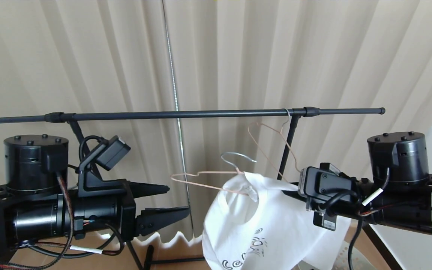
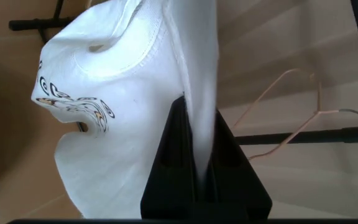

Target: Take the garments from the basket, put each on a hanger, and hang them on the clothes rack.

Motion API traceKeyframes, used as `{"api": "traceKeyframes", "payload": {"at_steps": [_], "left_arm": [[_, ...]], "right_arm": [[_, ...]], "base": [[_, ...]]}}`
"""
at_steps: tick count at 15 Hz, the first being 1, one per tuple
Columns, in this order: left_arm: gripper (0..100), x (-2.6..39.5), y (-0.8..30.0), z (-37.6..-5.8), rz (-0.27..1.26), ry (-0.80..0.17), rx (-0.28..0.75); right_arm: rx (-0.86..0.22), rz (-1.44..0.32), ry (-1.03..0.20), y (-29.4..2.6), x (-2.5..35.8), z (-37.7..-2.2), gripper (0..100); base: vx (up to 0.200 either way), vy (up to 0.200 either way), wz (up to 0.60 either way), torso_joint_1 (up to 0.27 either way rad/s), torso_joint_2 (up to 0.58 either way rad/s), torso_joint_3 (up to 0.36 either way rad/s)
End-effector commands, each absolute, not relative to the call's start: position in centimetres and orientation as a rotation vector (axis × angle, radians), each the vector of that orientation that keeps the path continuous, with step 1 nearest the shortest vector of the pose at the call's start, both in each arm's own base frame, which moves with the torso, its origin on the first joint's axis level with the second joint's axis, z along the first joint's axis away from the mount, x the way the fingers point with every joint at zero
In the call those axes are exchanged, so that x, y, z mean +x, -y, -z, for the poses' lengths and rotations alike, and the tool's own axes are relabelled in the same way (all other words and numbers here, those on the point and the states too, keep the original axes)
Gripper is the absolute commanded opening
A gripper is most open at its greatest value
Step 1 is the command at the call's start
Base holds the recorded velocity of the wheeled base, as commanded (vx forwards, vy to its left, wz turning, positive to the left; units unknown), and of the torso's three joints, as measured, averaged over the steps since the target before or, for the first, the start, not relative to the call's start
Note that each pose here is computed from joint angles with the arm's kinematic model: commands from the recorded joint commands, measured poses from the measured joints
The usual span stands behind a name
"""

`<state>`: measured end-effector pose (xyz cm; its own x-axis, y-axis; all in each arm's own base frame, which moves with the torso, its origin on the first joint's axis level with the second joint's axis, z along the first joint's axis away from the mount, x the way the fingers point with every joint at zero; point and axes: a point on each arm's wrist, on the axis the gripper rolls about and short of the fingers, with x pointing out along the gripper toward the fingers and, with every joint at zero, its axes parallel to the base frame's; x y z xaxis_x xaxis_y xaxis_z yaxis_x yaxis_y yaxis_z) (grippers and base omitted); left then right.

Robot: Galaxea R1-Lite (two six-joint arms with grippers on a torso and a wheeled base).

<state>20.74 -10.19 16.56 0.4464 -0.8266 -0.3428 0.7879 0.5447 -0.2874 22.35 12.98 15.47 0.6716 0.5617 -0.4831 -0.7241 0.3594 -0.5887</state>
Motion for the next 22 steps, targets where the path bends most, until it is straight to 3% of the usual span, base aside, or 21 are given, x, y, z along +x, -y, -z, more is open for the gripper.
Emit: {"api": "traceKeyframes", "payload": {"at_steps": [1, 3, 7, 9, 18, 22], "left_arm": [[100, 20.9, 12.0, -17.5, 0.942, -0.484, -0.003], [100, 20.7, 14.0, -16.2, 0.844, -0.549, 0.075], [100, 21.0, 17.1, -12.9, 0.811, -0.663, 0.164], [100, 21.8, 18.8, -11.0, 0.691, -0.702, 0.233], [100, 23.1, 23.0, -8.7, 0.434, -0.708, 0.197], [100, 25.0, 24.3, -7.6, 0.285, -0.611, 0.149]], "right_arm": [[-0.846, -0.817, -0.266, -13.1, 22.6, -13.3, 0], [-0.839, -0.78, -0.273, -13.4, 22.5, -13.0, 0], [-0.786, -0.72, -0.248, -14.3, 22.6, -13.1, 0], [-0.775, -0.68, -0.214, -14.5, 22.5, -13.5, 0], [-0.758, -0.744, -0.164, -15.8, 20.4, -14.3, 0], [-0.747, -0.746, -0.156, -15.6, 20.1, -14.5, 0]], "base": [[0.0, 0.0, 0.0, 0.0, 0.0, 0.0], [0.0, 0.0, 0.0, 0.0, 0.0, 0.0], [0.0, 0.0, 0.0, 0.0, 0.0, 0.0], [0.0, 0.0, 0.0, 0.0, 0.0, 0.0], [0.0, 0.0, 0.0, 0.0, 0.0, 0.0], [0.0, 0.0, 0.0, 0.0, 0.0, 0.0]]}}
